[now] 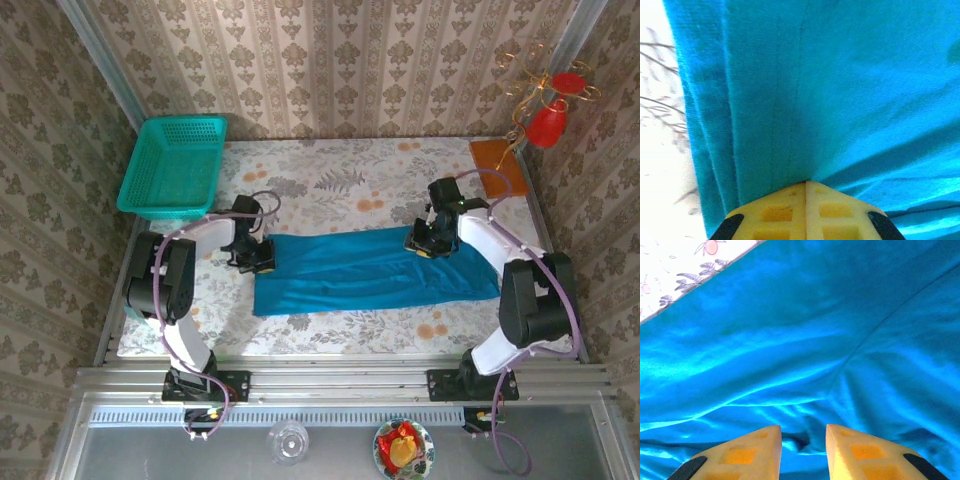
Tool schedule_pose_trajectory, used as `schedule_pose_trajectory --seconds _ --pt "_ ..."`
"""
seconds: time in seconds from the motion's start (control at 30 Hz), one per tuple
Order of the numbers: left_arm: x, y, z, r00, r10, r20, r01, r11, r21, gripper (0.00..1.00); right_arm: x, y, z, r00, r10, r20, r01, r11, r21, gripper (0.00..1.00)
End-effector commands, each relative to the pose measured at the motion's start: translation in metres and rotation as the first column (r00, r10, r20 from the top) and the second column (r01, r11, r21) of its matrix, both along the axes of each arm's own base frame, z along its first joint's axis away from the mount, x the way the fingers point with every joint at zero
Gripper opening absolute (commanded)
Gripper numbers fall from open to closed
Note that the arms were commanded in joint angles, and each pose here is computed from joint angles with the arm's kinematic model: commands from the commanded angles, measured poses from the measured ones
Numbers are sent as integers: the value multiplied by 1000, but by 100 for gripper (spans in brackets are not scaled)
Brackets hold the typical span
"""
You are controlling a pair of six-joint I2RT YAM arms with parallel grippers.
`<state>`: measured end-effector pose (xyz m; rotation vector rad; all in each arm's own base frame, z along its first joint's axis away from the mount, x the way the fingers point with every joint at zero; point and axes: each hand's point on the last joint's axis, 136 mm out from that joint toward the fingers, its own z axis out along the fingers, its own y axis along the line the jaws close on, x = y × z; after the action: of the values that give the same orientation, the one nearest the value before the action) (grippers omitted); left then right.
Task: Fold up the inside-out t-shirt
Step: Smooth out the T-shirt at the center of the table.
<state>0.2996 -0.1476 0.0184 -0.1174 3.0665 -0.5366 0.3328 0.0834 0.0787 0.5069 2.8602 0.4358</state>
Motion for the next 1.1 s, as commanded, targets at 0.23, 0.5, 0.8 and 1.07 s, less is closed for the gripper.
schedule_pose_trajectory --seconds 0.23,0.5,0.8,1.07 --pt "12 18 3 1000 -2 17 1 999 34 8 -4 15 -15 968 239 -83 -249 956 -154 29" --pt "12 18 2 1000 -1 12 1 999 32 8 -4 10 -23 877 429 -217 -480 757 -445 29" --pt "10 18 2 1000 1 7 -2 1000 30 7 5 20 -38 756 551 -352 -643 531 -552 30" --pt "8 18 1 1000 7 1 -7 1000 29 7 12 33 -48 706 602 -373 -692 475 -544 32"
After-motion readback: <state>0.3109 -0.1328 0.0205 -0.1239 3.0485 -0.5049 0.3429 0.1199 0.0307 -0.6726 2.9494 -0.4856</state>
